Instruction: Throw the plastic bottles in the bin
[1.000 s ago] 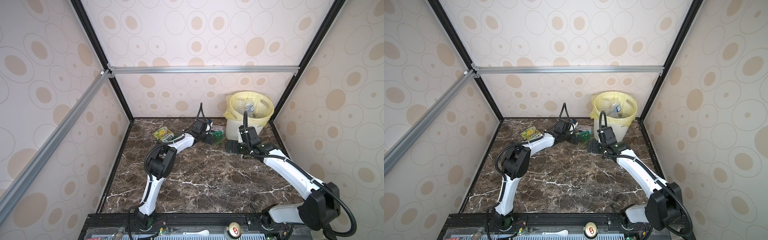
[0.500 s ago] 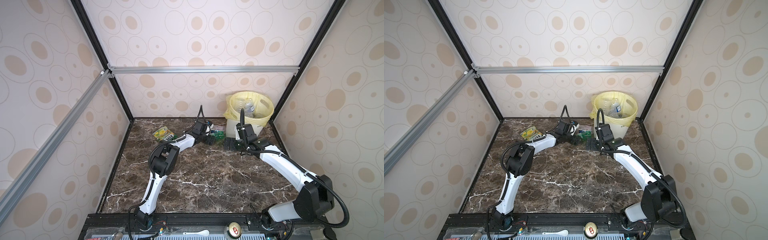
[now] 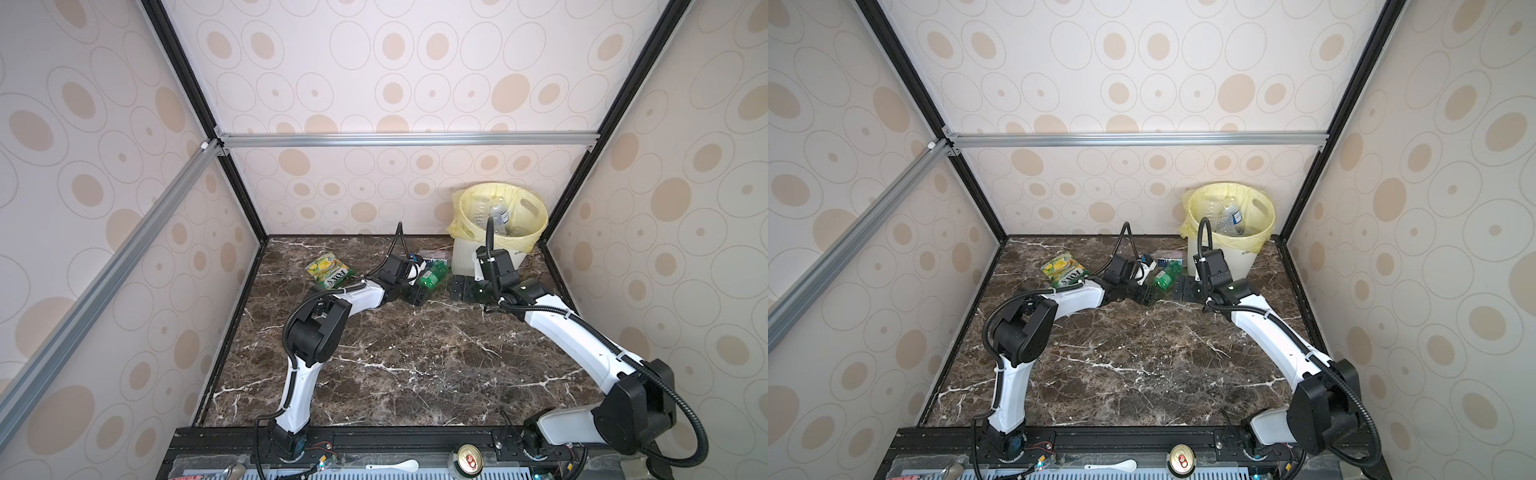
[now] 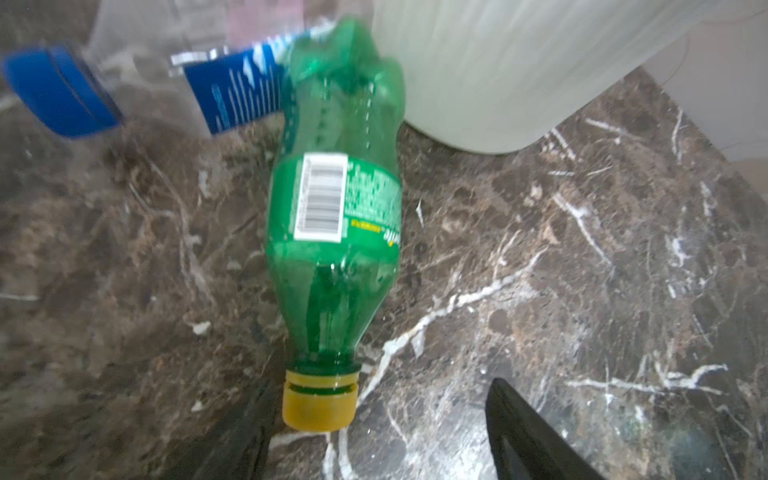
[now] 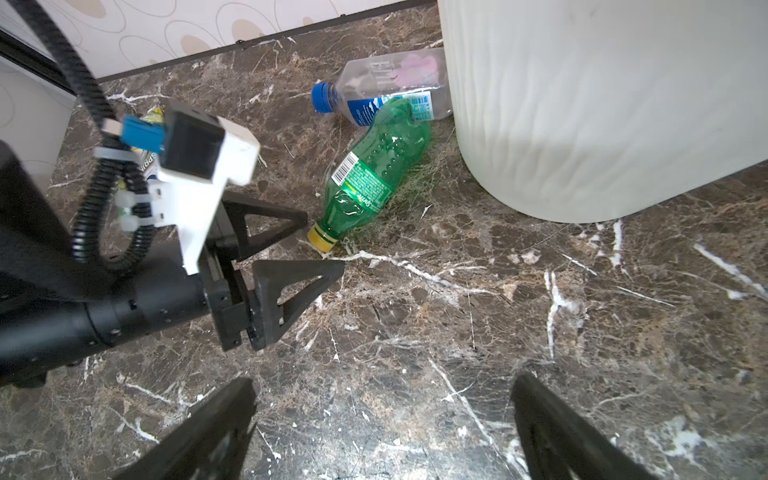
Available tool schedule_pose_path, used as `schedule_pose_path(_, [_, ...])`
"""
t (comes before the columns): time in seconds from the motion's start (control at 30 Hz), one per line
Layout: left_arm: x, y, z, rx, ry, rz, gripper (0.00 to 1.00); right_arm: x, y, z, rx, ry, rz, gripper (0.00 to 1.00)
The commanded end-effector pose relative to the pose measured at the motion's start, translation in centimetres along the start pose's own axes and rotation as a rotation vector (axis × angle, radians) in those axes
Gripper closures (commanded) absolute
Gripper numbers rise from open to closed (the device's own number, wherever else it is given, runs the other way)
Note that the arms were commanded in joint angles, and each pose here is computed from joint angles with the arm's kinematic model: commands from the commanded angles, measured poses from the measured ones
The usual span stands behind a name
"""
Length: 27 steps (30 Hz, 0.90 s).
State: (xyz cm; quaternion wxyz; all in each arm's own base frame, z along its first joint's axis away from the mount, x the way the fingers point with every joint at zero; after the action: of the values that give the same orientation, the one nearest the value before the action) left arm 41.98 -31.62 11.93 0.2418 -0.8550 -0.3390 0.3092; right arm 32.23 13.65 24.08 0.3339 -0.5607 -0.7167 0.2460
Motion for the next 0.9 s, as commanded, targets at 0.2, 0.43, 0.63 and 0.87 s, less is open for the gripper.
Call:
schedule_pose_path(0.2, [0.4, 2.1, -2.6, -0.052, 0.027, -0.036, 0.19, -0.5, -0.5, 0.2, -0.003, 0.006, 0.018, 0.0])
schedule_pose_path(0.43, [0.8, 4.1, -3.1, -0.053, 0.023, -0.03, 0.18, -1.0, 0.0, 0.4, 0.013, 0.012, 0.018, 0.0])
schedule_pose_path(0.63, [0.6, 5.1, -2.9, -0.049, 0.018, 0.0, 0.23, -1.1, 0.3, 0.2, 0.012, 0.03, 0.003, 0.0])
schedule_pose_path(0.87, [-0.8, 5.5, -1.6, -0.021, 0.036, 0.035, 0.36, -1.2, 0.2, 0.4, 0.017, 0.036, 0.001, 0.0])
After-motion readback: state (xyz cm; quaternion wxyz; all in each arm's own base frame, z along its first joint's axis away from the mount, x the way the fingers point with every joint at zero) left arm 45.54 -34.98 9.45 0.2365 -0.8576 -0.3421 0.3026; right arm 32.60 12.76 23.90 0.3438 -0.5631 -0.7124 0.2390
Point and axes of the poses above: each gripper's point midway between its finger pads, its own y axis out along the fingers, its own x axis along the line the jaws close on, z = x × y, the point moved 6 cm from there along -y, back along the fingers, and after that the axes turned 7 degrees about -y, right-handed, at the moved point
